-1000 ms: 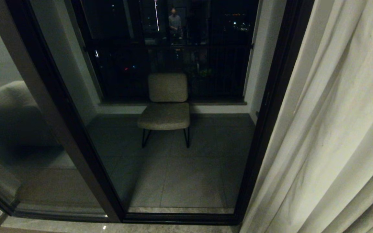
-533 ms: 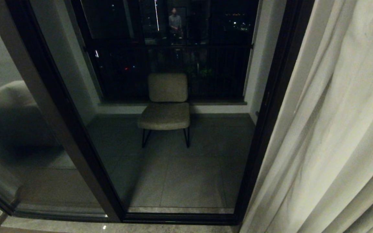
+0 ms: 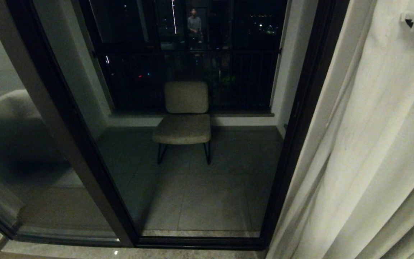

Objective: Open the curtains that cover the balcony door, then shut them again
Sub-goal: Close the inner curtains on both sides

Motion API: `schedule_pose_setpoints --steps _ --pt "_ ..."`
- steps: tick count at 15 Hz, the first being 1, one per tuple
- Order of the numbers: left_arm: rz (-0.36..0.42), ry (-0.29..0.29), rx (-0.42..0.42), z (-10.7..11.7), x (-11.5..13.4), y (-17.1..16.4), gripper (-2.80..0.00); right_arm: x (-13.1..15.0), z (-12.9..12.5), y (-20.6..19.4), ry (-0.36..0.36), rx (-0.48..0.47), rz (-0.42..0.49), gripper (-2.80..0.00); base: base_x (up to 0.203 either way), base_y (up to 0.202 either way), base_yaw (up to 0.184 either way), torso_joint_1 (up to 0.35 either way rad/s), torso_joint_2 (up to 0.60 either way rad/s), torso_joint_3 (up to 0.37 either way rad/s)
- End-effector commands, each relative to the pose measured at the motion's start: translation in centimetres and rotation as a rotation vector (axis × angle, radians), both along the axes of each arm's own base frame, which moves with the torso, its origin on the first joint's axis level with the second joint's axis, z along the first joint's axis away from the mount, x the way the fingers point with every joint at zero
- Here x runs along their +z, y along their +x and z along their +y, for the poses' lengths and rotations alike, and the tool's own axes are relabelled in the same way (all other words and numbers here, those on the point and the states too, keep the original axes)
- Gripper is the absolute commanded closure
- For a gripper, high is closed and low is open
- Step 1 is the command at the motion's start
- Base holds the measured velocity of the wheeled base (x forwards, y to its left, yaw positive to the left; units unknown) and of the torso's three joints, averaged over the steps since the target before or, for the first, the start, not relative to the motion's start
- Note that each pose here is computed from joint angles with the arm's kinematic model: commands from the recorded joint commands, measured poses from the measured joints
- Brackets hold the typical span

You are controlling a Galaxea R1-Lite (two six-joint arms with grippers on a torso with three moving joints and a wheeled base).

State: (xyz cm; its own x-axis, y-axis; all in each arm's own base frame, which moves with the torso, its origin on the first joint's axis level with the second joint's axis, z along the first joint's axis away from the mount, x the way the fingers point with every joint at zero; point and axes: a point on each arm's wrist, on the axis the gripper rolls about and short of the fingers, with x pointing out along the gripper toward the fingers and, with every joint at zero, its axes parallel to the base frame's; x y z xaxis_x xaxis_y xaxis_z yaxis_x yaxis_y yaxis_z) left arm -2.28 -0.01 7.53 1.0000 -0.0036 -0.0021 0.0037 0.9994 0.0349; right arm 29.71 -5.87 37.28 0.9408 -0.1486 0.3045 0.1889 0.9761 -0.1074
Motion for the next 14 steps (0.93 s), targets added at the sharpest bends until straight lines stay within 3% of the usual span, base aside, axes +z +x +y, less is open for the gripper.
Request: schedule_pose_setpoints --steps 1,3,4,14 --pt "-0.001 0.0 0.001 0.0 0.0 0.0 0.0 -0.13 -0.06 0.39 -0.002 0.0 0.002 -2.8 0.0 0.0 0.0 0.0 0.0 0.0" --pt "-0.001 0.0 0.001 0.0 0.0 0.0 0.0 -0.16 -0.08 0.44 -0.002 0.0 0.003 -2.8 0.0 0.0 0.0 0.0 0.0 0.0" --pt "-0.001 0.0 0.001 0.0 0.0 0.0 0.0 -0.17 -0.09 0.45 -0.002 0.0 0.003 0.0 0.0 0.0 0.0 0.0 0.0 0.0" --pt "-0.001 -0.001 0.001 0.0 0.0 0.0 0.0 0.21 0.27 -0.04 -0.004 0.008 -0.009 0.0 0.0 0.0 0.0 0.0 0.0 0.0"
